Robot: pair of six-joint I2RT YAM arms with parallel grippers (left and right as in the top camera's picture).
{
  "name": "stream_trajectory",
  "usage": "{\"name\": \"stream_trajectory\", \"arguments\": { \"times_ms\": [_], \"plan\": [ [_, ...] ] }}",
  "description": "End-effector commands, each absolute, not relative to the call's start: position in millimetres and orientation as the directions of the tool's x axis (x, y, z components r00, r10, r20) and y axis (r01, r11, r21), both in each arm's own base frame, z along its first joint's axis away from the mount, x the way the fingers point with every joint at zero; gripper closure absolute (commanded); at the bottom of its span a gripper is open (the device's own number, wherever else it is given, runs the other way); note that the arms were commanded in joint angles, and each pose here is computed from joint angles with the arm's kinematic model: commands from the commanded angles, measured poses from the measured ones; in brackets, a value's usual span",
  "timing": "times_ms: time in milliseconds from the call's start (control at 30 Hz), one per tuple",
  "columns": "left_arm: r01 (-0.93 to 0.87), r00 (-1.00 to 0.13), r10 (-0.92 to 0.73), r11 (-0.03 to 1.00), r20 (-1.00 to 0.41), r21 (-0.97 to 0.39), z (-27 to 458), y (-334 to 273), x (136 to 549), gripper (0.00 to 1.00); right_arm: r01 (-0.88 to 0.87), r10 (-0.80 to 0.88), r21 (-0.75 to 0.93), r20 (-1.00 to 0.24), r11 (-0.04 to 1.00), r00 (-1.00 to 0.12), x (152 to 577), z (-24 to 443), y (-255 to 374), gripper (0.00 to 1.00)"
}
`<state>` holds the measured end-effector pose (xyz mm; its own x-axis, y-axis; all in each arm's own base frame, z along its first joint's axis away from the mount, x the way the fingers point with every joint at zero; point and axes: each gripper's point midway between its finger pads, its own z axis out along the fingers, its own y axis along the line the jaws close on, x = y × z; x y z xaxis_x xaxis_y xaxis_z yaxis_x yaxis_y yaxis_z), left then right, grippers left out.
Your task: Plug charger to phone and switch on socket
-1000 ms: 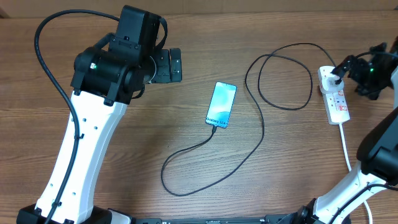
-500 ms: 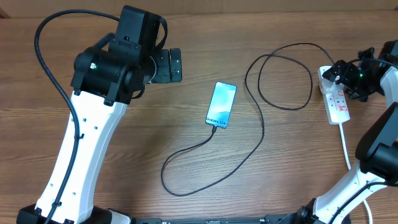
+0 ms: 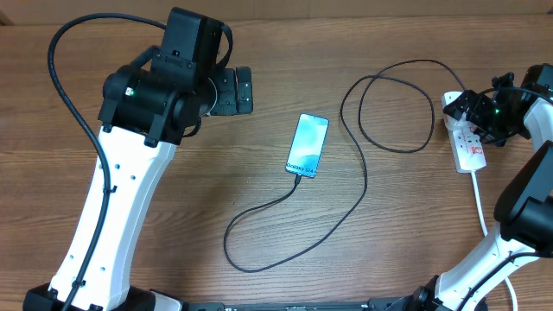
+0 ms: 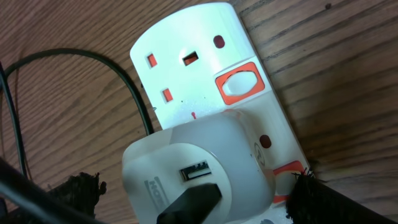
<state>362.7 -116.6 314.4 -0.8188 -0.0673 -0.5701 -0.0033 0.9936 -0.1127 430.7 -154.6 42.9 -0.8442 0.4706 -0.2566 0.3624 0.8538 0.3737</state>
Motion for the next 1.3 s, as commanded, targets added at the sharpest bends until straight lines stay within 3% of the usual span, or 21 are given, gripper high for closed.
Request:
{"name": "stream_trajectory", "arguments": {
  "times_ms": [0, 500, 1267],
  "plan": [
    [-0.014, -0.815, -0.068, 0.995, -0.576, -0.097, 315, -112, 365, 0.01, 0.329, 0.456, 0.416, -0.256, 0.848, -0.852, 435, 43, -142, 0.00],
    [-0.014, -0.815, -0.068, 0.995, -0.576, -0.097, 315, -112, 366, 0.01, 0.294, 0.416, 0.378, -0.297, 0.878, -0.859, 439, 43, -148, 0.00],
    [-0.014, -0.815, -0.068, 0.995, -0.576, -0.097, 315, -112, 366, 0.00, 0.291, 0.433, 0.459, -0.241, 0.839, -0.869, 429, 34, -128, 0.00]
  ]
}}
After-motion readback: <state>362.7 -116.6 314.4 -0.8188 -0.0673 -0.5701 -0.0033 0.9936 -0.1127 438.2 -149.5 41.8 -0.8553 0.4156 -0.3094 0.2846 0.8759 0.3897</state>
